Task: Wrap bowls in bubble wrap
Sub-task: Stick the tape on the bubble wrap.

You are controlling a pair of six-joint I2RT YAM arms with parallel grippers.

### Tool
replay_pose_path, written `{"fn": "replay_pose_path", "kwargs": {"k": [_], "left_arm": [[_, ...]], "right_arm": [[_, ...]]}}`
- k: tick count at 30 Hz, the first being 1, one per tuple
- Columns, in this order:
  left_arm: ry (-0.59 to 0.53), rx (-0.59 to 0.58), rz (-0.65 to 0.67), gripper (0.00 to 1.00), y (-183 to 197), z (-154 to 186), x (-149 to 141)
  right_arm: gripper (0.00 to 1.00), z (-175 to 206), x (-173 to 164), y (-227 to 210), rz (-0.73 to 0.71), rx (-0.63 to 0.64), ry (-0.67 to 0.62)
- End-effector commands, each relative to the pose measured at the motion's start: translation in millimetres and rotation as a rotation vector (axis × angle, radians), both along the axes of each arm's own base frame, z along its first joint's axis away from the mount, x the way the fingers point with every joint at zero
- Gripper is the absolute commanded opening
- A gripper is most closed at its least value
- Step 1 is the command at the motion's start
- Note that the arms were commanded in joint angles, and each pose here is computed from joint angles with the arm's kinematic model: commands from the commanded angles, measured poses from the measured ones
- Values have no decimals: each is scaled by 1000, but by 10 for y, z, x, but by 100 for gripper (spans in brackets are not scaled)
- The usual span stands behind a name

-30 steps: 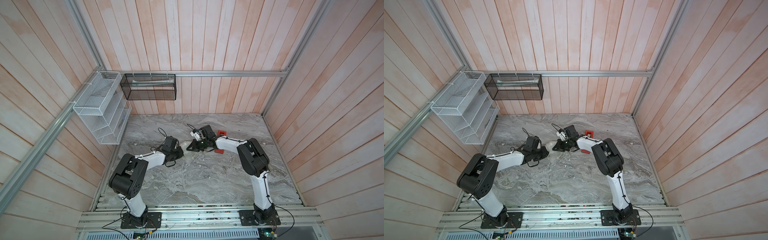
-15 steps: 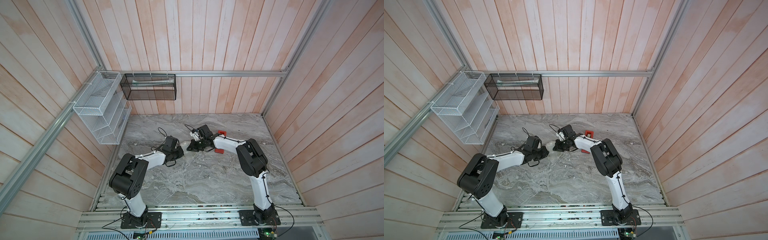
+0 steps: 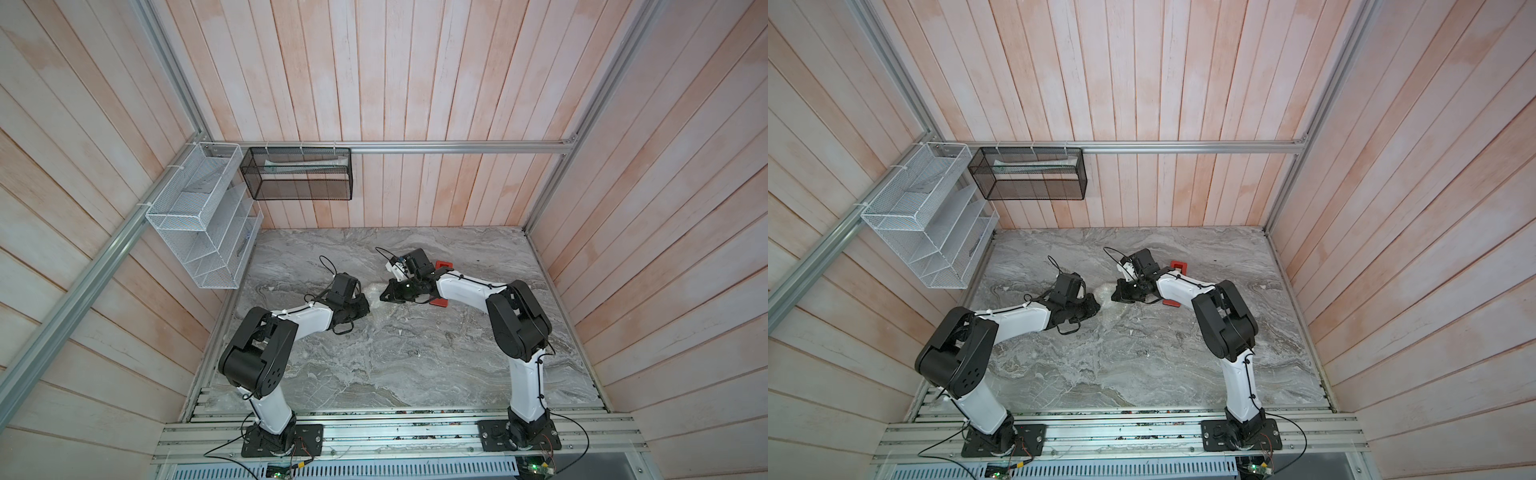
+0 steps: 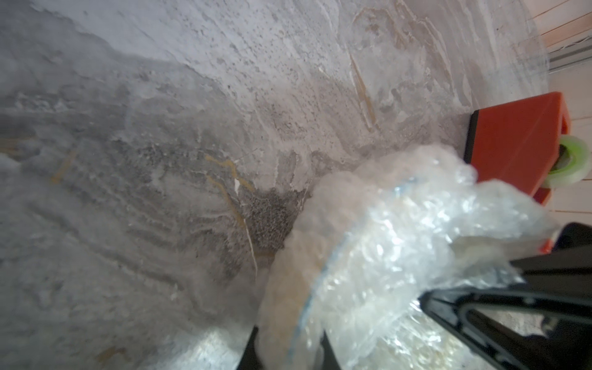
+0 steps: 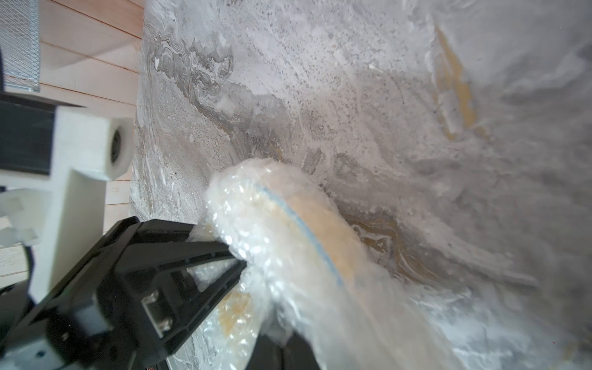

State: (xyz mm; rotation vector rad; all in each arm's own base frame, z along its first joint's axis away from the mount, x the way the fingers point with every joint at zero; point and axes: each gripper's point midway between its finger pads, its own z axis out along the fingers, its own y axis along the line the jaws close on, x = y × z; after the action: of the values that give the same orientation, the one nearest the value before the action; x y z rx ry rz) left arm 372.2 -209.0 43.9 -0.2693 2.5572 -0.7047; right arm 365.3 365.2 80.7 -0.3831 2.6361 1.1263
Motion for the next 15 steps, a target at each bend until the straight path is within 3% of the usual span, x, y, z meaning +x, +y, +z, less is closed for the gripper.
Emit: {"fn": "replay_pose_path", "kwargs": {"k": [1, 15], "left_arm": [[-10, 0, -14, 13, -10, -4, 17], [-13, 6, -9, 13, -4, 11, 18]], "right_arm": [[0, 23, -119, -65, 15, -12, 6], [0, -308, -379, -92, 40, -80, 98]]}}
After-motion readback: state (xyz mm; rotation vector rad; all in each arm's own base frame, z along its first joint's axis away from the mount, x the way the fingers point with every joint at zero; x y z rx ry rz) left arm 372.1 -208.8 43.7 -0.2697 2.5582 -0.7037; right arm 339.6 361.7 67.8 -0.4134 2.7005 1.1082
